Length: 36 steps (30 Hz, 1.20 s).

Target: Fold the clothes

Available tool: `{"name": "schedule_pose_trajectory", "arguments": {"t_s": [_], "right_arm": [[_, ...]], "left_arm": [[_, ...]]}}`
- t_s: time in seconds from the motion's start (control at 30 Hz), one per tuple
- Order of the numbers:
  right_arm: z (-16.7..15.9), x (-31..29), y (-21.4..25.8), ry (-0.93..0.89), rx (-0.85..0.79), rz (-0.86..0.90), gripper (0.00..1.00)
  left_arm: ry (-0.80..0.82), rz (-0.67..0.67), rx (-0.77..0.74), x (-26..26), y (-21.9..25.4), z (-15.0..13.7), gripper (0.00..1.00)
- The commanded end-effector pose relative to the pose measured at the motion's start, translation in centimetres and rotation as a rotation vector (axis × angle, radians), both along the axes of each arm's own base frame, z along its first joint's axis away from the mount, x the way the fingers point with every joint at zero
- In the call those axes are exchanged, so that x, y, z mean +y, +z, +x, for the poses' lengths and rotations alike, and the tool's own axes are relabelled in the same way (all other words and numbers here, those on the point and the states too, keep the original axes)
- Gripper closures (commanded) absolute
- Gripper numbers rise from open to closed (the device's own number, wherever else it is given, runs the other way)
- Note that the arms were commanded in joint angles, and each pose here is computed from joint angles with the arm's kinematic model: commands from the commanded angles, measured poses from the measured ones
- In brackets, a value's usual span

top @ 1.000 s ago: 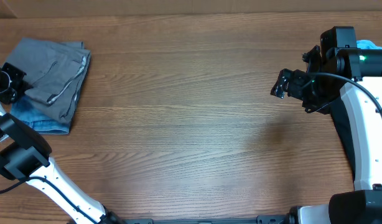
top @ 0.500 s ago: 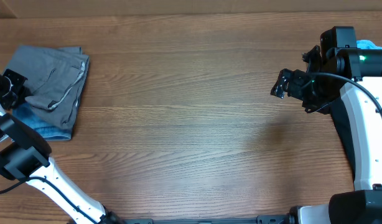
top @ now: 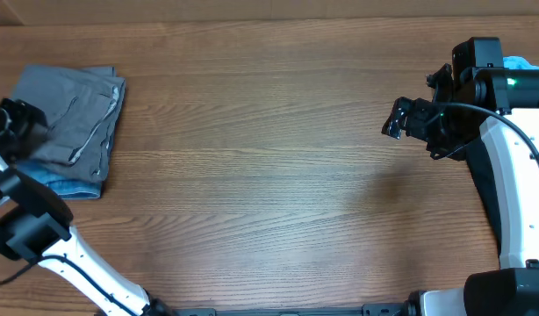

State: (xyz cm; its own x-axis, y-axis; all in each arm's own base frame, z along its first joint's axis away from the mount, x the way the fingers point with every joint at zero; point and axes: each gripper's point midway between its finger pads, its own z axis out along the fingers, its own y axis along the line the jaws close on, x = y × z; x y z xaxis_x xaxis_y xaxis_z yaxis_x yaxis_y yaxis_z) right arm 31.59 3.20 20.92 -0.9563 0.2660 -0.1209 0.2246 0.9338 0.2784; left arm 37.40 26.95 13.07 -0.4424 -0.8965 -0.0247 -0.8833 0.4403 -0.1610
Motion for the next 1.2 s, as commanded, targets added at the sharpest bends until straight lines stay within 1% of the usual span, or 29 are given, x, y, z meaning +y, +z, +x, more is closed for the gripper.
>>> {"name": "schedule_pose_trajectory", "arguments": {"t_s": [0.0, 0.03, 0.07, 0.1, 0.13, 0.17, 0.2, 0.27, 0.37, 0.5, 0.57, 0.63, 0.73, 0.83, 1.03, 1.17], "right_arm": [[0.1, -0.4, -0.2, 0.017, -0.006, -0.022, 0.0], [0.1, -0.4, -0.2, 0.017, -0.008, -0.022, 0.0], [0.2, -0.4, -0.2, 0.017, -0.01, -0.022, 0.0], [0.3, -0.4, -0.2, 0.017, -0.013, -0.022, 0.0], [0.4, -0.4, -0.1, 0.016, -0.017, -0.022, 0.0], [0.5, -0.4, -0.1, 0.016, -0.022, -0.023, 0.0], [0.5, -0.4, -0.1, 0.016, -0.025, -0.023, 0.0], [0.6, -0.4, -0.1, 0.016, -0.028, -0.023, 0.0], [0.6, -0.4, -0.1, 0.016, -0.028, -0.023, 0.0], [1.2, -0.4, 0.0, 0.016, -0.052, -0.024, 0.0], [1.5, -0.4, 0.1, 0.016, -0.067, -0.025, 0.0], [1.8, -0.4, 0.2, 0.016, -0.08, -0.025, 0.0], [1.9, -0.4, 0.2, 0.016, -0.081, -0.025, 0.0], [1.9, -0.4, 0.2, 0.016, -0.081, -0.025, 0.0], [1.9, -0.4, 0.2, 0.016, -0.081, -0.025, 0.0], [1.9, -0.4, 0.2, 0.016, -0.081, -0.025, 0.0]], "left_arm": [[-0.018, 0.182, -0.2, 0.1, 10.5, -0.2, 0.14], [-0.019, 0.197, -0.218, 0.0, 11.5, -0.4, 0.09], [-0.019, 0.209, -0.233, -0.2, 12.3, -0.6, 0.08], [-0.024, 0.216, -0.244, -0.4, 12.9, -0.7, 0.12], [-0.039, 0.215, -0.255, -0.6, 13.2, -0.7, 0.35], [-0.065, 0.207, -0.266, -0.9, 13.3, -0.5, 0.87], [-0.096, 0.195, -0.274, -1.2, 13.1, -0.3, 0.96], [-0.147, 0.171, -0.274, -1.5, 12.1, 0.2, 0.96], [-0.161, 0.102, -0.224, -1.8, 9.3, 0.3, 0.96], [-0.17, -0.01, -0.126, -2.4, 5.2, -0.1, 0.96], [-0.215, -0.067, -0.115, -2.9, 3.5, 0.2, 0.96], [-0.259, -0.162, -0.115, -4.0, 1.5, 0.6, 0.96], [-0.254, -0.243, -0.061, -4.9, -0.3, -0.1, 0.96], [-0.303, -0.324, -0.035, -6.2, -1.4, -0.8, 0.96], [-0.302, -0.372, -0.017, -6.7, -4.8, -1.1, 0.96], [-0.302, -0.428, -0.049, -7.8, -7.5, -0.9, 0.96]]}}
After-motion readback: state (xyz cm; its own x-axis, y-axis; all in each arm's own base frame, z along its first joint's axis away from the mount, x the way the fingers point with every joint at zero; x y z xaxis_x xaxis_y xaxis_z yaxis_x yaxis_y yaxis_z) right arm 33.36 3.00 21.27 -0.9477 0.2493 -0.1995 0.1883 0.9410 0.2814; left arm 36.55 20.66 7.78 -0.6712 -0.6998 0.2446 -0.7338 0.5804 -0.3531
